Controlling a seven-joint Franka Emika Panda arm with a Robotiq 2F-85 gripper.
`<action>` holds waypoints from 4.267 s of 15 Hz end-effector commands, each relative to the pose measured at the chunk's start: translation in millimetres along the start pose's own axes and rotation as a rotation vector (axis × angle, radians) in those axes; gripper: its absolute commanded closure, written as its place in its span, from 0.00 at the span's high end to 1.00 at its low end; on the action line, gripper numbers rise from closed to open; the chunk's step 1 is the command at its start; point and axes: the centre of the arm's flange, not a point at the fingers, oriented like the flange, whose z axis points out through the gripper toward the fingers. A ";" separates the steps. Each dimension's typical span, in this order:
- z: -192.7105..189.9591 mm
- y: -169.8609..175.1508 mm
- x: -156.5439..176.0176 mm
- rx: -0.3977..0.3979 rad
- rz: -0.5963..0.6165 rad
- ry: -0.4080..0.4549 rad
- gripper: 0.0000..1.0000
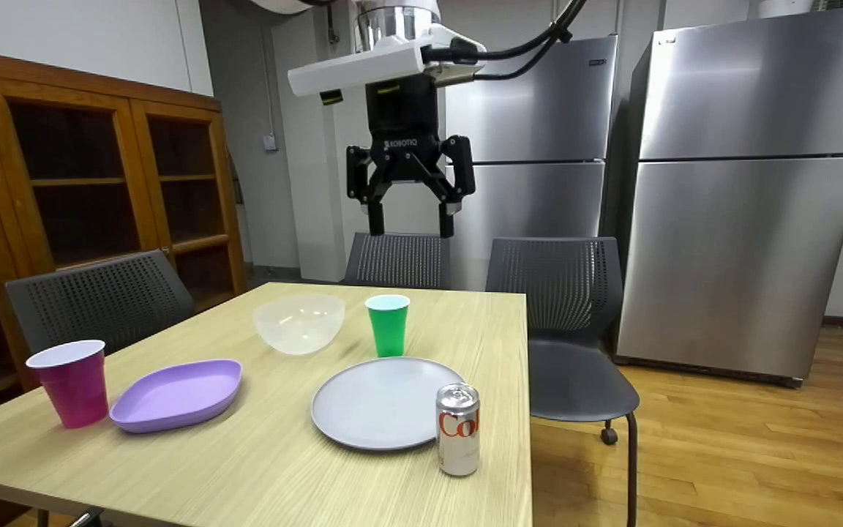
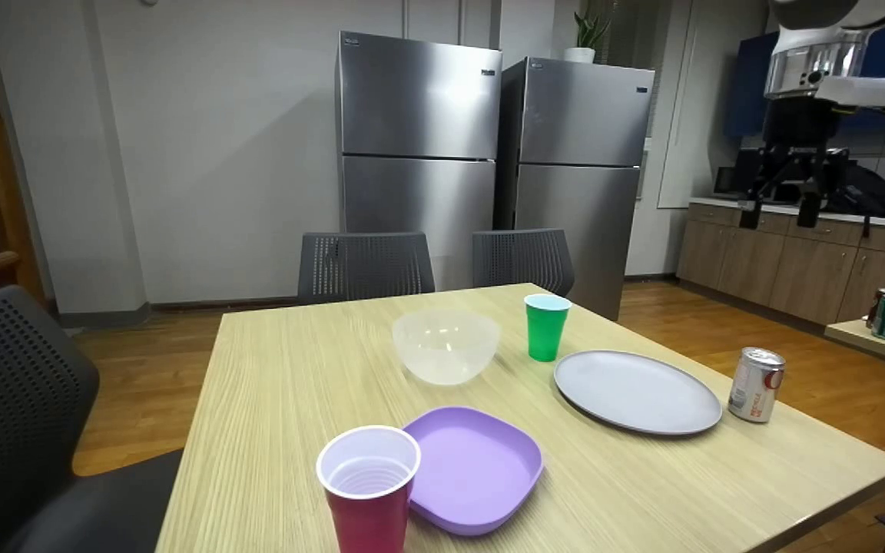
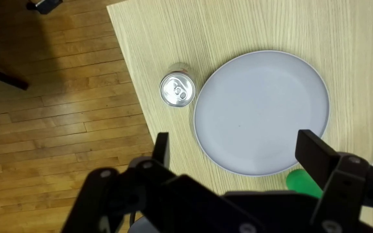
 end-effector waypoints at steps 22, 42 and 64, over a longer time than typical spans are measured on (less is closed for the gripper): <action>168.7 50.9 13.1 -0.062 0.118 0.077 1.00; 190.4 42.0 2.2 -0.070 0.084 0.010 1.00; 199.5 44.1 3.0 -0.068 0.093 -0.005 1.00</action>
